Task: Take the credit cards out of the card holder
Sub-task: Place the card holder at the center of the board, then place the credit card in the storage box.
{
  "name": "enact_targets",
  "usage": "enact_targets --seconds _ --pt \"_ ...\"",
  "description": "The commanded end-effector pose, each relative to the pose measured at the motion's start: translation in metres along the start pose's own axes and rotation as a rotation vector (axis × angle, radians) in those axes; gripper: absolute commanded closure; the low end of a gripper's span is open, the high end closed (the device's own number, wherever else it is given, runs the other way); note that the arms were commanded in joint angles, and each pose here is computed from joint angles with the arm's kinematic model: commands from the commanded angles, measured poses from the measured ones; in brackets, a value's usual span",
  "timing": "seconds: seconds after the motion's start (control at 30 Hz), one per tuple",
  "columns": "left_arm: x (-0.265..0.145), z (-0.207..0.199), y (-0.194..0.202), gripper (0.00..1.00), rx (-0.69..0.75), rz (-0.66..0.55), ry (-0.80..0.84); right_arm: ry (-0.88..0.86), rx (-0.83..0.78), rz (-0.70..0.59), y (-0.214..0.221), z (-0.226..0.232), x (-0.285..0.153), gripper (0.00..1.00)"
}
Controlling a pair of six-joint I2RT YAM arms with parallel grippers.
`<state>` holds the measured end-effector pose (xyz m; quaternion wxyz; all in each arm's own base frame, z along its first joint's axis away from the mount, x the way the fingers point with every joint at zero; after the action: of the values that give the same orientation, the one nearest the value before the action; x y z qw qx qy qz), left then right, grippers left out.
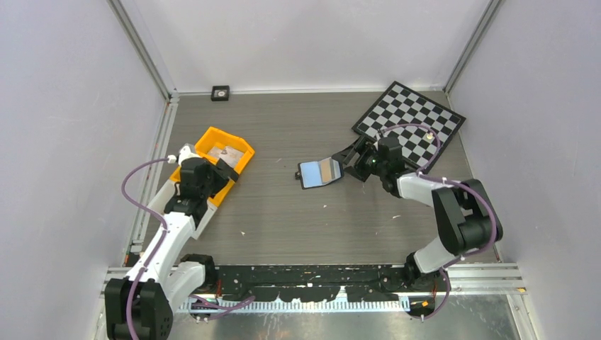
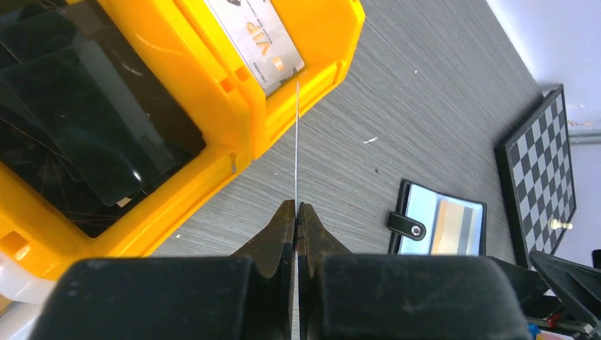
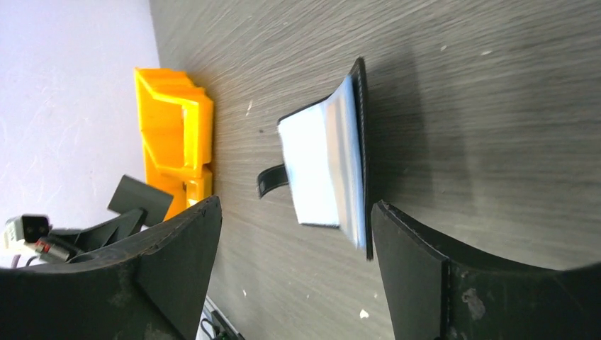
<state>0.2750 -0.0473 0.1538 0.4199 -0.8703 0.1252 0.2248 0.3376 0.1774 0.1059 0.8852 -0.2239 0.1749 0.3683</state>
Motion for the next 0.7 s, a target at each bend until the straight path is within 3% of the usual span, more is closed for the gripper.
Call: enact_targets --seconds 0.0,0.13,0.23,0.33,0.47,0.57,0.67 --pt "-0.009 -0.011 -0.015 1.0 0.03 0.001 0.012 -0.11 -0.036 -0.074 0.006 0.037 -0.023 0.17" --pt "-0.022 -0.001 -0.021 1.0 -0.01 -0.082 -0.035 -0.183 -0.034 -0.04 0.027 0.051 -0.042 0.17" --pt "-0.028 -0.009 -0.023 1.0 -0.034 -0.101 0.026 -0.225 -0.046 0.021 0.045 0.052 -0.061 0.2" --pt "-0.035 -0.014 -0.027 1.0 -0.012 -0.093 0.04 -0.212 -0.169 0.099 0.067 0.06 -0.083 0.24" --pt "-0.037 -0.004 -0.037 1.0 0.029 -0.154 -0.034 -0.168 -0.332 0.054 0.079 0.055 -0.113 0.24" --pt "-0.032 0.002 -0.046 1.0 0.097 -0.186 -0.093 -0.194 -0.345 0.035 0.083 0.052 -0.128 0.24" --pt "-0.016 0.008 -0.049 1.0 0.16 -0.142 -0.174 -0.269 -0.333 0.06 0.089 0.064 -0.133 0.24"
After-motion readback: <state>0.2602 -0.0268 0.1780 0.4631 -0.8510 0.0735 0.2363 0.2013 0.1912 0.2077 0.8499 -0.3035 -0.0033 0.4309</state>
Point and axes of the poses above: each gripper's point midway between its finger pads, its own x axis out along the fingers, its own z axis along the line the jaws close on, y = z × x, the point moved 4 cm from there along -x, back along the fingers, and after that the axes turned 4 degrees about x, right-handed, at the moved point
